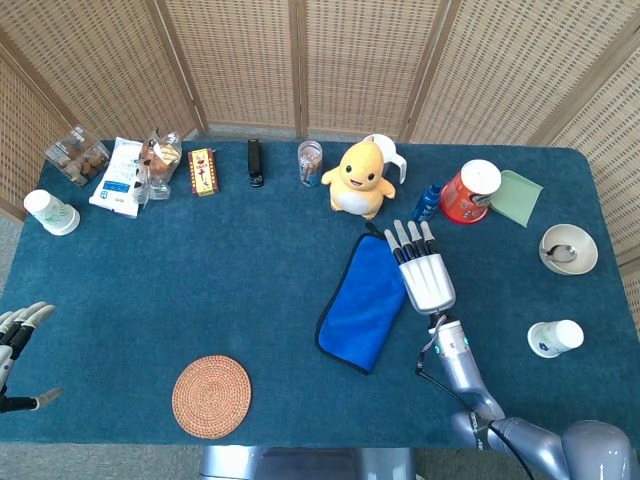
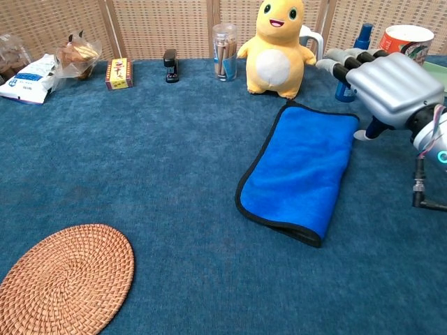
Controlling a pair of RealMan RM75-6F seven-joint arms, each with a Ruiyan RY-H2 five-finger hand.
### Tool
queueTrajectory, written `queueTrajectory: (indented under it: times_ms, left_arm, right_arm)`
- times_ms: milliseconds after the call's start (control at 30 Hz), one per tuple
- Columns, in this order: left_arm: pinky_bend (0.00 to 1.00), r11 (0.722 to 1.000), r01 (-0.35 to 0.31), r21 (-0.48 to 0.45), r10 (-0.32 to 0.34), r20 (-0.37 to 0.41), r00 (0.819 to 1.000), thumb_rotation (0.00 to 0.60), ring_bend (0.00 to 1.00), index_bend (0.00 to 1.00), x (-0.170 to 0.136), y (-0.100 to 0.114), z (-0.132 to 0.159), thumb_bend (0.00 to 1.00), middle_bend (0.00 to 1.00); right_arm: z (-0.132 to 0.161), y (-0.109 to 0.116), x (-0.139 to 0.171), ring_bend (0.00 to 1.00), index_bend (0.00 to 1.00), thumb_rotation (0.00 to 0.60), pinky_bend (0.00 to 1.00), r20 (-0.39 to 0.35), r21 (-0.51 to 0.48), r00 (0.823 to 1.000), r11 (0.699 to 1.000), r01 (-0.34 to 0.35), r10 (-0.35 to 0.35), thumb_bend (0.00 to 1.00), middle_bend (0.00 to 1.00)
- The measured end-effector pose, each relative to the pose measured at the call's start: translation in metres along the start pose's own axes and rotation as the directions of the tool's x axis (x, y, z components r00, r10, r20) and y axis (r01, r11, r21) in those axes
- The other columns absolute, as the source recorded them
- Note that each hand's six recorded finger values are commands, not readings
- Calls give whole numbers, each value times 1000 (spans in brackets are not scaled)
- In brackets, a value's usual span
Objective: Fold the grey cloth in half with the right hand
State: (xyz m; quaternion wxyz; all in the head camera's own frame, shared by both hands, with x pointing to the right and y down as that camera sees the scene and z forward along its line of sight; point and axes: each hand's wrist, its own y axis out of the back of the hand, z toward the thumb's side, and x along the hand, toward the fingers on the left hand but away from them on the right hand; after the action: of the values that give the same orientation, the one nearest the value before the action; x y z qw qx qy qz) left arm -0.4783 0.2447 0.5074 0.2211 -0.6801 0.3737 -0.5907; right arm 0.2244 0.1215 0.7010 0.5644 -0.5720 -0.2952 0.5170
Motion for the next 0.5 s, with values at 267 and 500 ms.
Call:
queueTrajectory:
  times_ms: [267,500]
  left_arm:
    - [0,1000,2,-4,-1,4,1000,600,0,0,0,0,0,122,0]
    - [0,1000,-8,-4,8,8,1000,600,0,0,-3,2,1,121,0]
  right_arm:
    - [-10,21,8,0,0,600,170,-23,-52,998,997,59,-60,0,0]
    - [-34,45,24,0,0,600,159,-55,-148,989,981,129,-138,0,0]
